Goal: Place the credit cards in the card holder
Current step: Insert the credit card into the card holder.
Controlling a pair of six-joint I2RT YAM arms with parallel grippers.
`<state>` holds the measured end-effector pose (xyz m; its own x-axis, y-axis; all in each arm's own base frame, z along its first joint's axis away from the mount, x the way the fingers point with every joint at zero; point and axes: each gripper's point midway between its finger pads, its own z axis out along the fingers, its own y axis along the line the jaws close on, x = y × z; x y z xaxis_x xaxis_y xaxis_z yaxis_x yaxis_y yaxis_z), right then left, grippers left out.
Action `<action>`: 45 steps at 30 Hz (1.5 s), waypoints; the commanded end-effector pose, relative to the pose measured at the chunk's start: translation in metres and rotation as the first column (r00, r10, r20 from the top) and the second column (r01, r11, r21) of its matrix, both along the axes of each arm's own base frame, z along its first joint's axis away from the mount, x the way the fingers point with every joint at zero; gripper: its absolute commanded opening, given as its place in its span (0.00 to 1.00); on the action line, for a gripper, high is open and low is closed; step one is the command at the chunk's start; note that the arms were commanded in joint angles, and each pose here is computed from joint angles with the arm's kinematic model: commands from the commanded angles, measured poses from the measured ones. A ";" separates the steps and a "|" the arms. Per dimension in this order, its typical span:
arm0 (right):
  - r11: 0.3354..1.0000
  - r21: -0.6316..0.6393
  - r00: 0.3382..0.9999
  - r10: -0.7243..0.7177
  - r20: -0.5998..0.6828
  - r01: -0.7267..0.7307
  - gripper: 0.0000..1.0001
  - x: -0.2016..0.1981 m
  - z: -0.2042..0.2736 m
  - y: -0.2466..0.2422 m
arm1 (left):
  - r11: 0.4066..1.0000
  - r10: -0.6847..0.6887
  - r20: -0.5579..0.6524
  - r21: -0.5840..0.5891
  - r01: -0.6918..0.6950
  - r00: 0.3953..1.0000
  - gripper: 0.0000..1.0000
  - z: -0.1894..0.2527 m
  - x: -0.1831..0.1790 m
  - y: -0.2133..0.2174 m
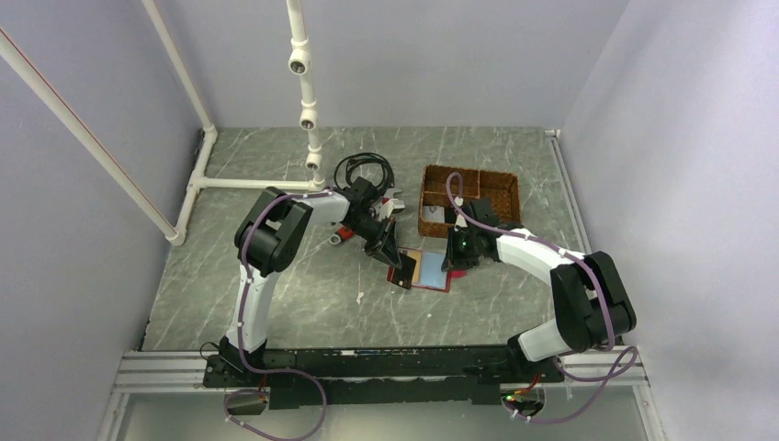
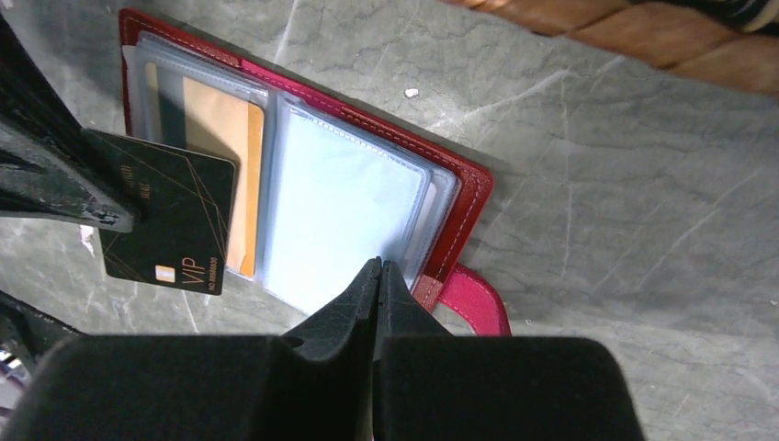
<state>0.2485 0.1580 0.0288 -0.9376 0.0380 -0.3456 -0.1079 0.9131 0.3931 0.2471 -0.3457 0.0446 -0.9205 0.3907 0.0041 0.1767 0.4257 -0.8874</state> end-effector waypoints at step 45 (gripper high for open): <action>0.992 -0.117 0.996 -0.047 0.074 0.056 0.45 0.010 0.004 -0.010 | 0.992 0.007 0.025 -0.127 -0.003 1.000 0.00 0.014 0.006 -0.027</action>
